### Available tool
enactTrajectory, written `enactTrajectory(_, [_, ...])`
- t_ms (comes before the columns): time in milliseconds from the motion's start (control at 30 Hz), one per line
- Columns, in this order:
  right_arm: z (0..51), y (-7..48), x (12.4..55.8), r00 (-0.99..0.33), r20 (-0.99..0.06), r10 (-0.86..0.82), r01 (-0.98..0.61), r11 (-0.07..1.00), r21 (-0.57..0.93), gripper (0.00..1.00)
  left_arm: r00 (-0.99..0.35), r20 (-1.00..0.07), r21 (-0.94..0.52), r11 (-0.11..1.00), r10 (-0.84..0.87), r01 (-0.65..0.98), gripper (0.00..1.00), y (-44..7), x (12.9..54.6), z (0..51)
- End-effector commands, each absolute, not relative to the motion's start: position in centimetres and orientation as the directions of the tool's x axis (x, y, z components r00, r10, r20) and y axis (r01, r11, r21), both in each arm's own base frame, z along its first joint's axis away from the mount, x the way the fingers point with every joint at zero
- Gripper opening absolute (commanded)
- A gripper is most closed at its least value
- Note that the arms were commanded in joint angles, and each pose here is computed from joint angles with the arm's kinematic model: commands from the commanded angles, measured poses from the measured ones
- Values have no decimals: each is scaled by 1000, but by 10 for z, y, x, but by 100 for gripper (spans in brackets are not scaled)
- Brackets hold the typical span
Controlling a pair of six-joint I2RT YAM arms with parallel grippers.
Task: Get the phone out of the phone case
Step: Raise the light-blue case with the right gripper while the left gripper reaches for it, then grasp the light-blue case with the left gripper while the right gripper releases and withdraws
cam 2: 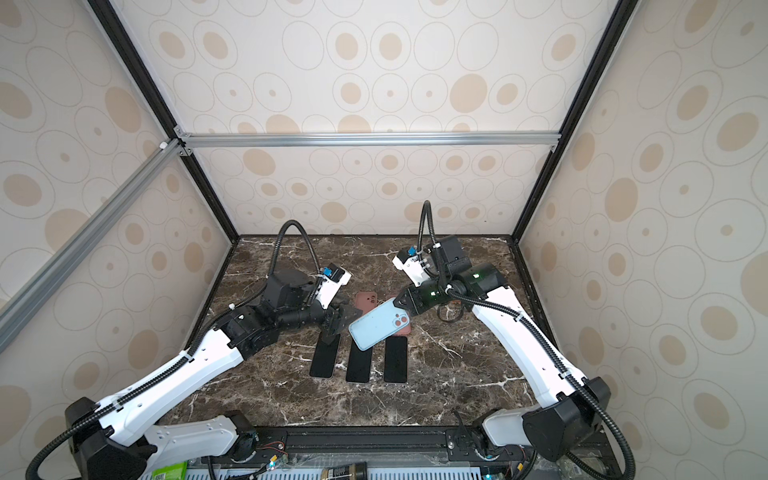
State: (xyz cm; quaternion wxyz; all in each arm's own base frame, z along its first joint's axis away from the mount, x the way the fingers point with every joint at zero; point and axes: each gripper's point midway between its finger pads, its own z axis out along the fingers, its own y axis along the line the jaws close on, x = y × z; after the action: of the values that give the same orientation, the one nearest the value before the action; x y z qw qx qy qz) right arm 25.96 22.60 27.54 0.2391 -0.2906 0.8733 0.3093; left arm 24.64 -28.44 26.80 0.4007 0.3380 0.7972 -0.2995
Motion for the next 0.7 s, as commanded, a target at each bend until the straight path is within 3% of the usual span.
enactTrajectory(0, [281, 226, 248, -669, -626, -402, -711, 591, 381, 0, -373, -869, -166, 520, 324, 838, 52, -302, 236, 290])
enactTrajectory(167, [278, 228, 244, -678, -604, -419, -714, 571, 405, 0, -364, -855, -159, 480, 370, 863, 45, -319, 228, 279])
enactTrajectory(400, [273, 228, 241, -684, -589, -431, -713, 568, 412, 0, -351, -838, -111, 499, 418, 860, 30, -327, 231, 271])
enactTrajectory(667, [270, 227, 238, -684, -582, -439, -714, 565, 414, 0, -352, -829, -103, 500, 434, 860, 20, -328, 232, 265])
